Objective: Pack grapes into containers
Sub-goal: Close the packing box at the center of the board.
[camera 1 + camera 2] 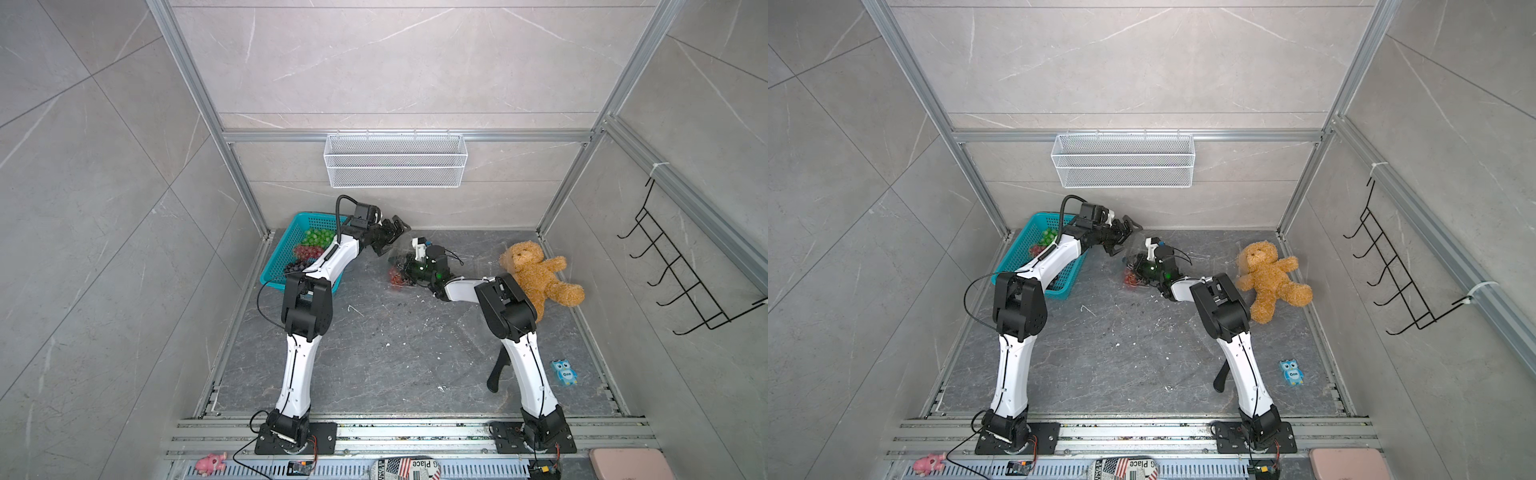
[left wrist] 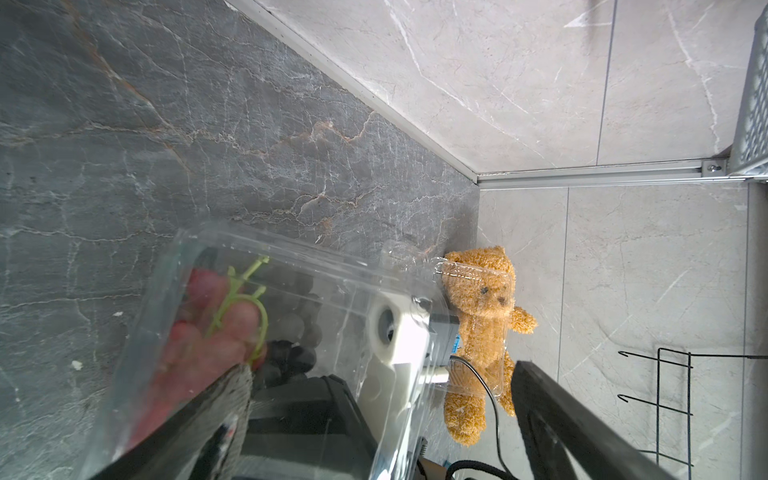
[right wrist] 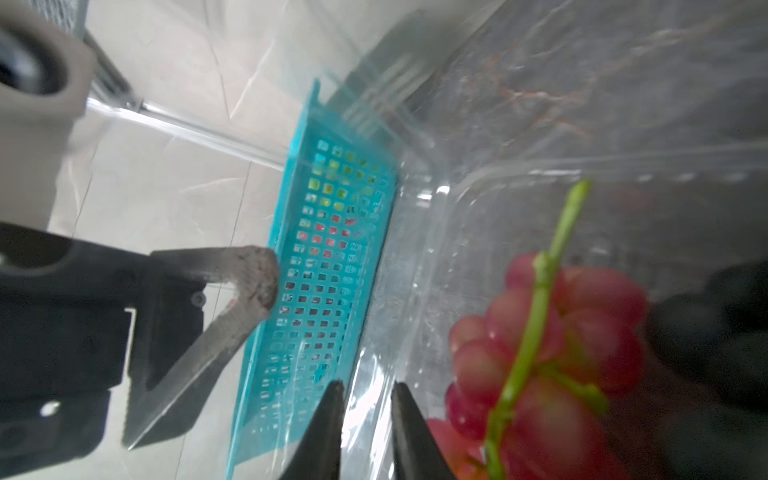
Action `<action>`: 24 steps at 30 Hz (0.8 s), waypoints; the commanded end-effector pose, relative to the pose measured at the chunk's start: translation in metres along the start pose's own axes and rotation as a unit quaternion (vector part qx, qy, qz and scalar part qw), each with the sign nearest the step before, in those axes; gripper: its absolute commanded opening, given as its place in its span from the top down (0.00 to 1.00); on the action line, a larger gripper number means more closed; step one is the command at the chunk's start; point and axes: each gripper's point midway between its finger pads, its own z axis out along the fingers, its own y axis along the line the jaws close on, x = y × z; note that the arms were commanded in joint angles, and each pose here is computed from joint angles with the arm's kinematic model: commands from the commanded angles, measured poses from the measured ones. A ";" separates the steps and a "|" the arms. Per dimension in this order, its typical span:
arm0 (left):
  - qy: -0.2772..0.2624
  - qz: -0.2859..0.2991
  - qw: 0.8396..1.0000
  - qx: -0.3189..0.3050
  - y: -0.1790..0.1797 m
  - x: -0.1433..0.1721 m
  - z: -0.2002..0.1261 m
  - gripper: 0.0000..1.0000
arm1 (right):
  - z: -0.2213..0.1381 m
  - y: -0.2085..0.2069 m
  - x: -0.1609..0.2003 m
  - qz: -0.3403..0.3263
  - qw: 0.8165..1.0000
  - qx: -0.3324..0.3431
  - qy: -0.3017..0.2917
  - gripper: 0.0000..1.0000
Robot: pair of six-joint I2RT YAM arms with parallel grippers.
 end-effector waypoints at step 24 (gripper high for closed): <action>0.019 0.011 1.000 0.015 -0.023 0.031 0.006 0.00 | -0.118 -0.025 -0.031 -0.084 0.981 0.175 0.009 0.16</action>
